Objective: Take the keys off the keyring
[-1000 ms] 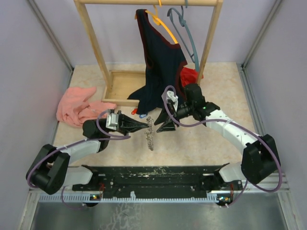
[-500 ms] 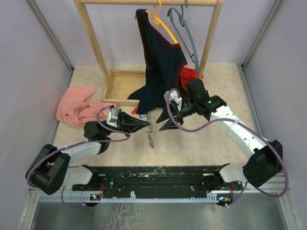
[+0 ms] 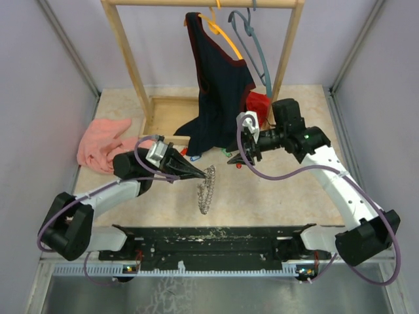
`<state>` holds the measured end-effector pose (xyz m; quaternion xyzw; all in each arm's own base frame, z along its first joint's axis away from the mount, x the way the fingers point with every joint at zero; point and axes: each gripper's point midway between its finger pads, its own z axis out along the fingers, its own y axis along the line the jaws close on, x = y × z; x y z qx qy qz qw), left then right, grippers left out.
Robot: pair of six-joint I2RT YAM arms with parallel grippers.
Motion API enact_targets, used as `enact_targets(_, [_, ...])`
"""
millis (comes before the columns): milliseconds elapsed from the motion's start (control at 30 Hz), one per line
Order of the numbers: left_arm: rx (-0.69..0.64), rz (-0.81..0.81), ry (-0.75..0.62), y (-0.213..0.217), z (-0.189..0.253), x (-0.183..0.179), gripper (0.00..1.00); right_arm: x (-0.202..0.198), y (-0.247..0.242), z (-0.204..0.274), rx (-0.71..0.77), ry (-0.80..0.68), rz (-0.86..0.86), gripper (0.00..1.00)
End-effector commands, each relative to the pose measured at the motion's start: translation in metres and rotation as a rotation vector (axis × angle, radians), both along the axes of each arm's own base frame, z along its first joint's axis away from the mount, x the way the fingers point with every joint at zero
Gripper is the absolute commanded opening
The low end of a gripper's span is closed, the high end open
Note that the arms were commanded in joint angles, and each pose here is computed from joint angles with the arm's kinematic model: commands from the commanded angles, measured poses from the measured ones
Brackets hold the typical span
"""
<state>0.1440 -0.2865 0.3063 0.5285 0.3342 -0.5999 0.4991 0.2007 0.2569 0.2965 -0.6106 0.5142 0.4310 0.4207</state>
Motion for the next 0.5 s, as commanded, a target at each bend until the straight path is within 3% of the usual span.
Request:
enact_targets(0, [-0.049, -0.093, -0.224, 0.007, 0.023, -0.022, 0.00, 0.022, -0.004, 0.012, 0.007, -0.024, -0.137, 0.42])
enact_targets(267, [-0.067, -0.091, -0.220, 0.003, 0.034, -0.017, 0.00, 0.019, -0.001, 0.012, 0.030, 0.014, -0.128, 0.42])
enact_targets(467, [-0.194, 0.096, -0.203, 0.001, 0.029, 0.016, 0.00, 0.007, 0.002, 0.015, 0.061, 0.049, -0.067, 0.42])
